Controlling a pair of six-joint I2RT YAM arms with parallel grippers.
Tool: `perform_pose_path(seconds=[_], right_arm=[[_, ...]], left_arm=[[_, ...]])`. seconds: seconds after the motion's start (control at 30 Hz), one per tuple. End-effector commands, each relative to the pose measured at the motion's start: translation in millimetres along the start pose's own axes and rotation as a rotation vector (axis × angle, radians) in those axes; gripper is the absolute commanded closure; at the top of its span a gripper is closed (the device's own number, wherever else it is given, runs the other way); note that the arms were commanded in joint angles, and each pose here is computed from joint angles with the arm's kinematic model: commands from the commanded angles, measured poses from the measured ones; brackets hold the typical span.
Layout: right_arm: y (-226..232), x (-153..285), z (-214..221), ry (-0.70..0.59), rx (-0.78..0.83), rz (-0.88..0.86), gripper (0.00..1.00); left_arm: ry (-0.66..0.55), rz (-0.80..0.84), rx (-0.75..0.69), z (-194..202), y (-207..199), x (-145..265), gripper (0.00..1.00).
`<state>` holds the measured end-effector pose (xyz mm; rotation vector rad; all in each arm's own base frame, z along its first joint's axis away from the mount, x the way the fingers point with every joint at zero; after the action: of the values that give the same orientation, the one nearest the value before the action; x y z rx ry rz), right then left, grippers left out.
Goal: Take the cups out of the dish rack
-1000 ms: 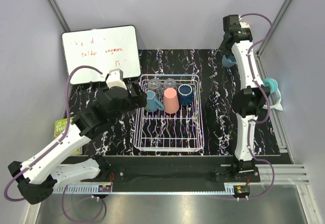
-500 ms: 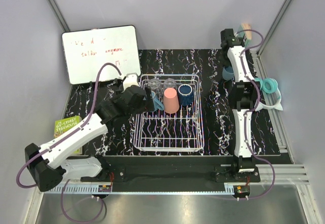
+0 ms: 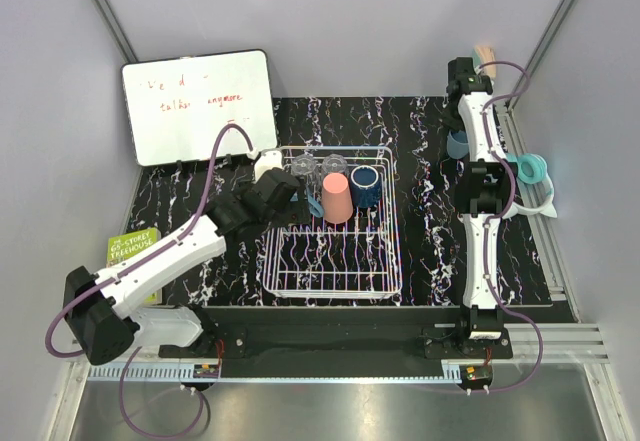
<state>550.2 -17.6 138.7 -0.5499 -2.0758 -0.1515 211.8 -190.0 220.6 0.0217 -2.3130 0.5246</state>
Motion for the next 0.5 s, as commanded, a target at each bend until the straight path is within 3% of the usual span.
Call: perform_pose_path(seconds=[0.0, 0.03, 0.17, 0.47], right_arm=[[-5, -17, 10, 0.06, -0.011, -0.02, 0.89], [-4, -13, 8, 0.056, -0.013, -0.027, 0.78], [-3, 3, -2, 0.025, -0.027, -0.063, 0.55], [-6, 53, -24, -0.053, -0.058, -0.142, 0.38]], left_arm=[[-0.008, 0.045, 0.036, -6, -9, 4, 0.02], [-0.008, 0.048, 0.037, -6, -9, 5, 0.02], [-0.005, 0.06, 0.045, -5, -9, 8, 0.01], [-0.029, 0.084, 0.068, -8, -5, 18, 0.01]])
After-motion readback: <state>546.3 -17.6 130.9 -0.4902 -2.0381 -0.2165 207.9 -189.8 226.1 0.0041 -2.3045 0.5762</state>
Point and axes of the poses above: each gripper's point midway between its finger pads, its own x axis back along the fingers, its own y axis along the line the jaws close on, z = x × y, the point moved 6 cm from there along x, back along the fingers, and after that the axes turned 15 degrees about x, right-handed, at the moved point
